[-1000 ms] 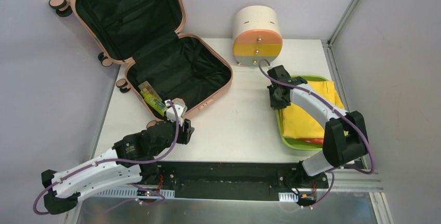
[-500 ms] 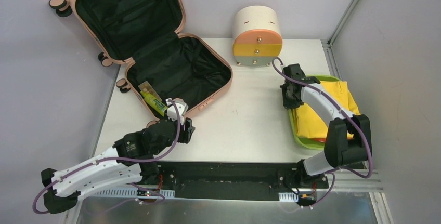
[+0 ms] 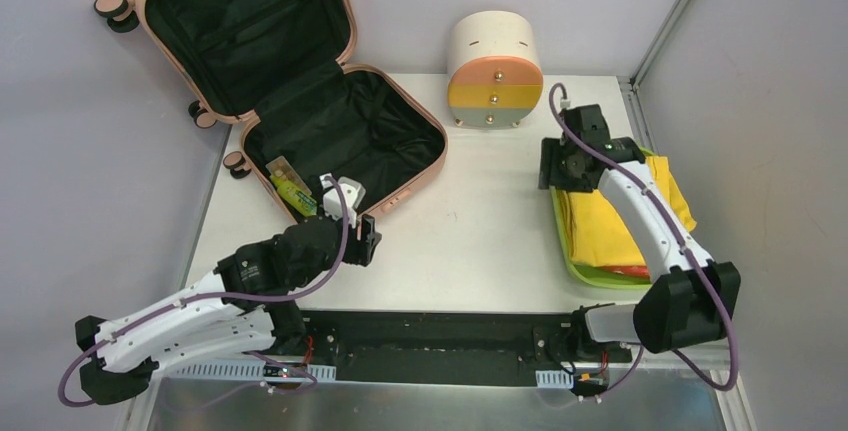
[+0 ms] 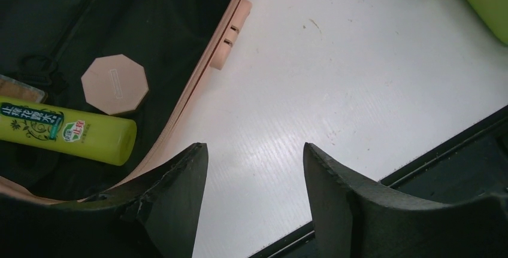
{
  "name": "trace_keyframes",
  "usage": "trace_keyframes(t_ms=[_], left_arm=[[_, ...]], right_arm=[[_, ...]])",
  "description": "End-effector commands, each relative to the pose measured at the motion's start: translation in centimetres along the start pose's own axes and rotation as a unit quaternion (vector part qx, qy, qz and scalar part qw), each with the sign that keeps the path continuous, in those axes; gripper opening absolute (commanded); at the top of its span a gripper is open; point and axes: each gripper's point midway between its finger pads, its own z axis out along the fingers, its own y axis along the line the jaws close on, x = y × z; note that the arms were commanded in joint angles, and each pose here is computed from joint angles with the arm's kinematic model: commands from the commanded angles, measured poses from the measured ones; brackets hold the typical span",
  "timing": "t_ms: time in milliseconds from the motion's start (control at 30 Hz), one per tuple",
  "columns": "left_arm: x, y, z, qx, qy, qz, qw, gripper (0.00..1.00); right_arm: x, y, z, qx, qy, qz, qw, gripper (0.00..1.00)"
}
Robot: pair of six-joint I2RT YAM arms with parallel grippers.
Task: Open, take out, and arrange the luggage
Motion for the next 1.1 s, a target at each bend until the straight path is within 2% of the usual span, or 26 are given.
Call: trace_keyframes(t_ms=[0, 167, 267, 400, 500, 700, 900, 1067], left_arm=[[-2.5, 1.1, -0.5, -0.04, -0.011, -0.001, 0.999, 0.62], [-2.7, 2.2, 0.7, -0.051, 0.044, -0.036, 0.997, 0.62], [-3.0, 4.4, 0.6, -0.087, 0.05, -0.08, 0.992, 0.62], [-3.8, 6.3, -0.4, -0.114, 0.022, -0.117, 0.986, 0.65], [-3.7, 7.0, -1.0, -0.12, 0.012, -0.112, 0.986, 0.67], [-3.1, 5.7, -1.2, -0.068, 0.027, -0.073, 0.995, 0.66], [-2.3, 5.0, -0.9, -0.053, 0.042, -0.078, 0.995, 0.66], [-1.1, 4.0, -0.4, -0.035, 0.063, -0.109, 0.991, 0.66]], right_arm=[[-5.2, 3.2, -4.8, -0.083, -0.07, 0.084, 0.991, 0.61], [-11.2, 8.5, -6.5, -0.212, -0.116, 0.177, 0.954, 0.58], [-14.4, 9.4, -6.1, -0.224, -0.149, 0.222, 0.937, 0.56], [-18.3, 10.4, -5.6, -0.24, -0.195, 0.245, 0.919, 0.53], [-21.1, 11.1, -5.2, -0.243, -0.213, 0.239, 0.916, 0.51], [-24.6, 12.2, -3.2, -0.224, -0.24, 0.197, 0.924, 0.5], [-26.6, 11.5, -0.3, -0.175, -0.248, 0.194, 0.933, 0.51], [-27.5, 11.8, 1.1, -0.169, -0.247, 0.188, 0.935, 0.49]])
